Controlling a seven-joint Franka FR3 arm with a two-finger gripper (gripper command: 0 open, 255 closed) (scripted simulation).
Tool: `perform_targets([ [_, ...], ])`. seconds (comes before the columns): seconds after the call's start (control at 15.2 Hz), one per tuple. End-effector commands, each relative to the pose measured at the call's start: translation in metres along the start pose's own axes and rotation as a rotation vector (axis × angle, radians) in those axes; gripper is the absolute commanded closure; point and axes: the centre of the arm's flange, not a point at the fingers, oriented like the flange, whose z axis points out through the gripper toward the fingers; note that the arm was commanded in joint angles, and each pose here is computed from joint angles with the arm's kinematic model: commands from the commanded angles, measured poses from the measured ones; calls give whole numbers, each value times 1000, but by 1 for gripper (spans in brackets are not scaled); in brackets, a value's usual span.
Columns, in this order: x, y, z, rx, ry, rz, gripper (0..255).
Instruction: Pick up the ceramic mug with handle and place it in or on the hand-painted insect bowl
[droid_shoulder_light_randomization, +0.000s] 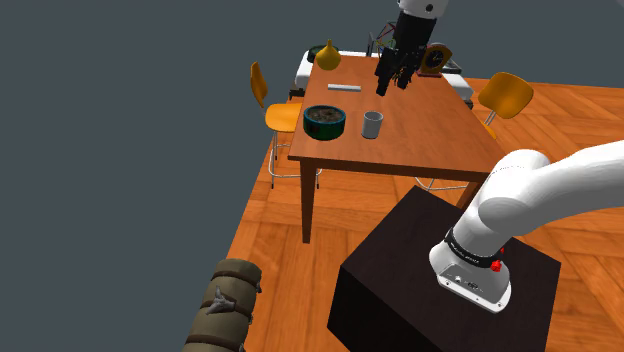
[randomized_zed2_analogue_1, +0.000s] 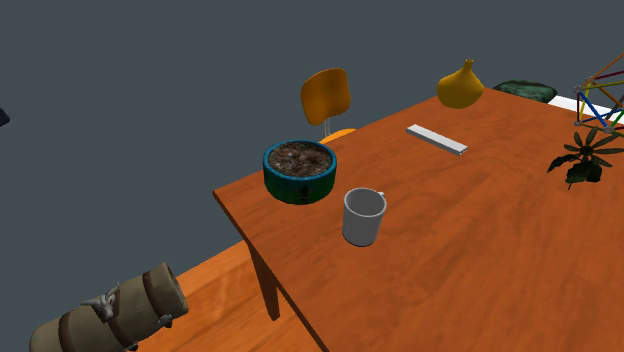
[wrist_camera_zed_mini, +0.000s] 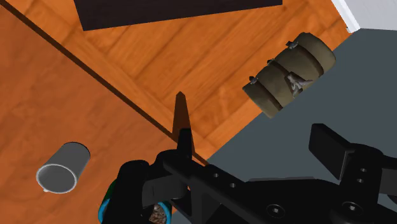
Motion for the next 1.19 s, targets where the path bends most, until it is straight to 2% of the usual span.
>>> perform_targets([
  [0.0,0,0,0,0,0,0,0],
  [1.12,105,143,131,-63,-38,-86,0],
])
